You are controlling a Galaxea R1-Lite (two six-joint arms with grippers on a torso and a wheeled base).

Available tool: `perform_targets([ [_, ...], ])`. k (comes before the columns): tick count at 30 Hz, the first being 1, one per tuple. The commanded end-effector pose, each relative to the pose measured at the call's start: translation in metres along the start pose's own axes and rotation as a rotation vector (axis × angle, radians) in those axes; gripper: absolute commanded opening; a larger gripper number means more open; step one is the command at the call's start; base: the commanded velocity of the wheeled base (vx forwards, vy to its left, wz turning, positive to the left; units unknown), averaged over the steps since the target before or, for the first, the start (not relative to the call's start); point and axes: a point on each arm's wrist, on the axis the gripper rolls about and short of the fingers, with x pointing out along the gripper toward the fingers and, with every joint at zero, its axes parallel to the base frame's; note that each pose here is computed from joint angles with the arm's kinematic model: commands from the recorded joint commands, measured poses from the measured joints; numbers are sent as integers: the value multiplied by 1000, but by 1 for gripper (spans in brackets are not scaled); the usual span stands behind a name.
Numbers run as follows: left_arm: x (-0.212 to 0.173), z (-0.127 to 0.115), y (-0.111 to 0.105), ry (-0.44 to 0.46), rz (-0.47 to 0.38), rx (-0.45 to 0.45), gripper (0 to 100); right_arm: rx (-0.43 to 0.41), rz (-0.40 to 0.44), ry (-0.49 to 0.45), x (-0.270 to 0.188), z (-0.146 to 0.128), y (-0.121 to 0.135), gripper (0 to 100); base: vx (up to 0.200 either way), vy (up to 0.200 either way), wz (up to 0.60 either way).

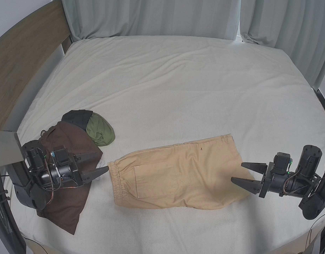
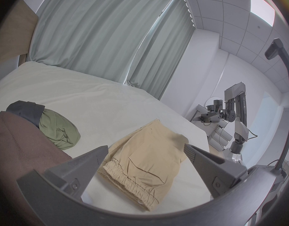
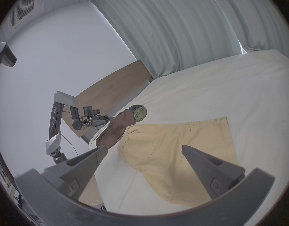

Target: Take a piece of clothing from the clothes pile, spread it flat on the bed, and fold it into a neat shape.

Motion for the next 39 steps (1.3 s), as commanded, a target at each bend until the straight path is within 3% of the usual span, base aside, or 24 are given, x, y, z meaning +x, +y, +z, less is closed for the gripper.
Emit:
perform_targets([
  [1, -1, 1, 0, -2, 1, 3, 100, -7, -10, -31, -1, 7, -3, 100, 0, 0, 0],
  [15, -3, -11, -8, 34, -8, -48, 100, 16, -34, -71, 4, 16, -6, 100, 0, 0, 0],
  [22, -1, -23, -14, 70, -19, -139, 100, 51, -42, -77, 3, 17, -9, 100, 0, 0, 0],
  [29, 5, -43, -4, 106, 41, -277, 100, 54, -61, -84, 1, 18, -13, 100, 0, 0, 0],
  [39, 23, -74, 3, 170, 91, -325, 100, 55, -67, -83, 0, 18, -15, 100, 0, 0, 0],
])
